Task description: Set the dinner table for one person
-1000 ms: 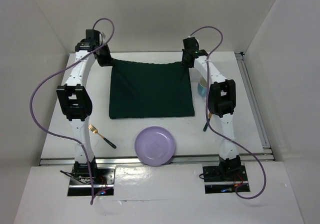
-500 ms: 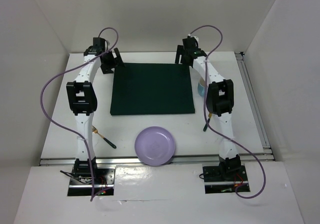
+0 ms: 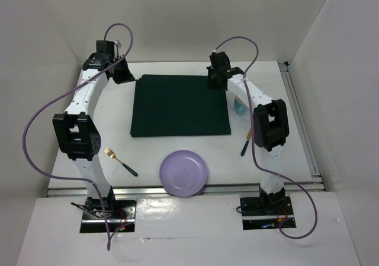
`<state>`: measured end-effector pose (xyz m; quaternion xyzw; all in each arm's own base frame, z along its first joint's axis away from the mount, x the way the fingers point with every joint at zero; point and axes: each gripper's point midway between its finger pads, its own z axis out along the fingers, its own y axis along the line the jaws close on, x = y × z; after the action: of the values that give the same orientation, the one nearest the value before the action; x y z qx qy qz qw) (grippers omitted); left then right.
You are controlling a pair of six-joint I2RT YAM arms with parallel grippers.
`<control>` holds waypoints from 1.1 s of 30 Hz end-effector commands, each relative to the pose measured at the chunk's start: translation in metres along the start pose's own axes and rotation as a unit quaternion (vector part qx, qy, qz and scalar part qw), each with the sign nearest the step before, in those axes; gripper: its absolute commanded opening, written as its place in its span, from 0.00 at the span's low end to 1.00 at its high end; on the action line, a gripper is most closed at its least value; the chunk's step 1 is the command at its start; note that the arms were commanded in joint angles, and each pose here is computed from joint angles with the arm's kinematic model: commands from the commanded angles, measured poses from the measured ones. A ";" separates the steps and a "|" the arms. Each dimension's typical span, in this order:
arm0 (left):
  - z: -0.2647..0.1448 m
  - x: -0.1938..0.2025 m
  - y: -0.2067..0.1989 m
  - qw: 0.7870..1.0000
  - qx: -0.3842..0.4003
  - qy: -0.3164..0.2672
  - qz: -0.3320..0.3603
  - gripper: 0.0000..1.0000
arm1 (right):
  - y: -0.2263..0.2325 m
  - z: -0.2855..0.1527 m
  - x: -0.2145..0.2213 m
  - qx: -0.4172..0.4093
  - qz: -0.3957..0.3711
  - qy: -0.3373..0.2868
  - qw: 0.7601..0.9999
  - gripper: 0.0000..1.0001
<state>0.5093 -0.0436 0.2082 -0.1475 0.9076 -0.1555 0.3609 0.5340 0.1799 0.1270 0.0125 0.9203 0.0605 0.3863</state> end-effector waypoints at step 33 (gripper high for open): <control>0.030 0.189 0.008 0.981 -0.045 0.184 0.047 0.18 | 0.018 -0.052 0.143 -0.009 -0.001 0.148 0.989 0.01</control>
<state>0.3871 -0.1152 0.0301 -0.1073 0.9728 -0.1433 0.1468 0.3905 0.2004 0.0253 0.0209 0.9733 0.0863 0.2117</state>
